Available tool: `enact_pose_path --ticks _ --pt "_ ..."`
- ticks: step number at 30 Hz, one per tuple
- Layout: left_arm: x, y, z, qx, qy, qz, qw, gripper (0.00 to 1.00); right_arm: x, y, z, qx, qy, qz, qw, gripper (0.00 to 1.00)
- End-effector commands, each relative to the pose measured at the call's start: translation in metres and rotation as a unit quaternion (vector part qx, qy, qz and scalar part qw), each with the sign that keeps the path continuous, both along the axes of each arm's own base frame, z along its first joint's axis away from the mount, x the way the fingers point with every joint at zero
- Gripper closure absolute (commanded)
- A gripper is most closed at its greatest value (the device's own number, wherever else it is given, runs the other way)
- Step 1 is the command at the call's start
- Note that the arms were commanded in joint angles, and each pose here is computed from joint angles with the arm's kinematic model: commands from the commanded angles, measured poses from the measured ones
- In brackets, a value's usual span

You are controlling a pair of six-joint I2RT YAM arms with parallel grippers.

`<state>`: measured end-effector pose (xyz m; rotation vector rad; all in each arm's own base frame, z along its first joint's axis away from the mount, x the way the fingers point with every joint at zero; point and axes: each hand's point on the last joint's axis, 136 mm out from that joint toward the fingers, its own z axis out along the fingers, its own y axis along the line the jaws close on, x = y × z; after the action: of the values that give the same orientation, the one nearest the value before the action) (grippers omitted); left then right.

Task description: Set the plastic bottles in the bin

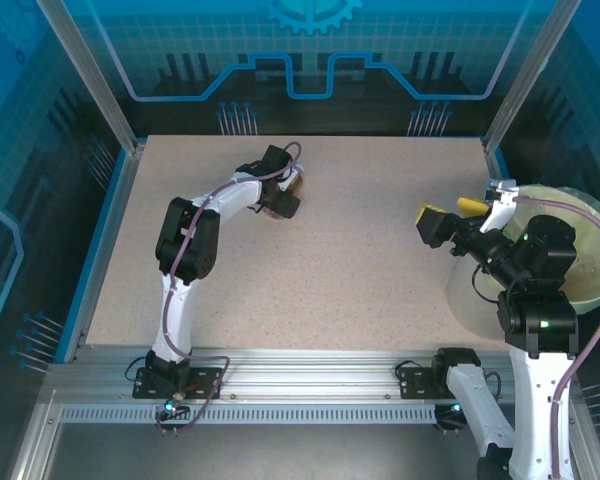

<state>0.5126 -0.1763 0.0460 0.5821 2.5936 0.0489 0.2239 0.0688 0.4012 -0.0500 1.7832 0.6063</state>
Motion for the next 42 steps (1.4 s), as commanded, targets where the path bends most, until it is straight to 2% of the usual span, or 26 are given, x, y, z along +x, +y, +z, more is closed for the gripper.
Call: enact_pose_path --ticks 1,5,11,15,21,25,29,34,40,42 --pt "-0.005 0.003 -0.006 0.011 0.019 0.014 1.0 0.2 -0.001 0.002 0.0 -0.009 -0.006 0.004 1.0 0.0" --pt "-0.007 0.0 -0.003 -0.002 0.018 0.017 1.0 0.3 0.0 0.002 0.0 -0.011 -0.005 0.004 1.0 0.0" --pt "-0.011 -0.018 0.016 -0.062 0.011 0.004 0.998 0.41 0.003 0.005 -0.002 -0.007 -0.002 0.013 1.0 0.0" --pt "-0.013 -0.022 0.037 -0.096 -0.011 0.021 0.995 0.46 0.007 0.008 -0.004 -0.001 0.001 0.019 1.0 0.0" --pt "-0.032 -0.028 0.078 -0.2 -0.05 0.072 0.976 0.5 0.009 0.013 -0.005 0.003 0.004 0.029 1.0 0.0" --pt "-0.06 -0.052 0.114 -0.321 -0.048 0.053 0.944 0.52 0.014 0.017 -0.006 0.005 0.008 0.038 0.999 0.0" --pt "-0.097 -0.085 0.154 -0.461 -0.027 0.008 0.887 0.55 0.02 0.024 -0.011 0.007 0.013 0.048 0.999 0.0" --pt "-0.143 -0.112 0.175 -0.537 -0.009 -0.019 0.843 0.56 0.03 0.039 -0.021 -0.001 0.028 0.069 0.997 0.0" --pt "-0.183 -0.128 0.214 -0.638 0.035 -0.045 0.768 0.57 0.038 0.065 -0.036 -0.026 0.056 0.114 0.992 0.0" --pt "-0.194 -0.133 0.226 -0.646 0.046 -0.063 0.759 0.57 0.039 0.075 -0.039 -0.031 0.064 0.133 0.989 0.0"
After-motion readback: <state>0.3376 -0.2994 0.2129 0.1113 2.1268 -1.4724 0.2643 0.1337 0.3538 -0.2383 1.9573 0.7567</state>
